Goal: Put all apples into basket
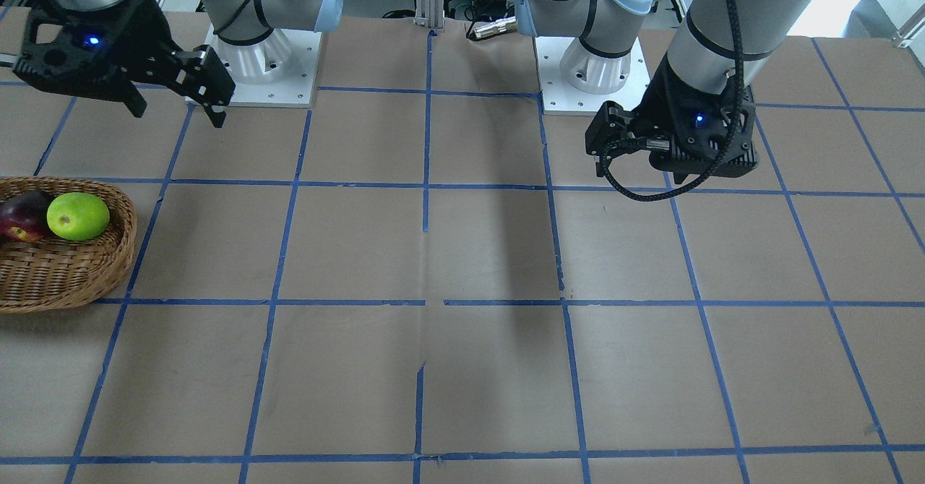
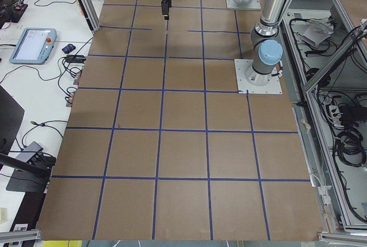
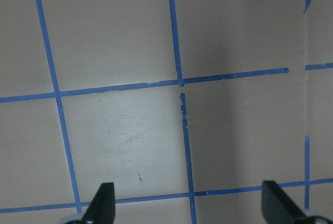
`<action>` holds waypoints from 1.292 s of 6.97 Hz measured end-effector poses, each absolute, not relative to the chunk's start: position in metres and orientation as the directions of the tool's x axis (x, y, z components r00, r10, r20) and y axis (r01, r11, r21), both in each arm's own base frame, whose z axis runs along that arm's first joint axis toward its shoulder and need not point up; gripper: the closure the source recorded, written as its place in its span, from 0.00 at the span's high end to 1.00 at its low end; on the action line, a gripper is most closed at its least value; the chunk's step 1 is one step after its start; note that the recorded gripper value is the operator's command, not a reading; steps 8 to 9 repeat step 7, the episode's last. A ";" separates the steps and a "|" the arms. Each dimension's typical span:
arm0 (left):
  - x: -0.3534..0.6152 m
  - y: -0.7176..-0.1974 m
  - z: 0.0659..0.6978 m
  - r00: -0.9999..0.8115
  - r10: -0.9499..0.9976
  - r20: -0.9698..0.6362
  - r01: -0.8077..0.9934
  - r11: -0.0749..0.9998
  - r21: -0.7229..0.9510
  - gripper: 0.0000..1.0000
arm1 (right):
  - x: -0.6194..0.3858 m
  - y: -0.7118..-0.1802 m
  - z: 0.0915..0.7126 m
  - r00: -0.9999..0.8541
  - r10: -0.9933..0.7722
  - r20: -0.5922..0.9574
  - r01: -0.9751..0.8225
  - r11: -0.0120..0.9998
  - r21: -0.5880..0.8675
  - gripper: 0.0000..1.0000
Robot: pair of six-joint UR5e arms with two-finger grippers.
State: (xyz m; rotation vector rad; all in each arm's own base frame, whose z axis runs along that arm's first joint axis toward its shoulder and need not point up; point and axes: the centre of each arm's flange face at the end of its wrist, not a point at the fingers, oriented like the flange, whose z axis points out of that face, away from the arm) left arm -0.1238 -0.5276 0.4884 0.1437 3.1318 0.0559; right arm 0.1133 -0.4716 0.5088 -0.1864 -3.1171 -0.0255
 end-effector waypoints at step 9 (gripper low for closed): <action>-0.124 -0.528 0.489 -0.996 0.091 -0.004 0.091 0.995 0.028 1.00 | 0.137 -0.477 0.509 -0.995 0.104 -0.007 0.104 0.993 -0.052 1.00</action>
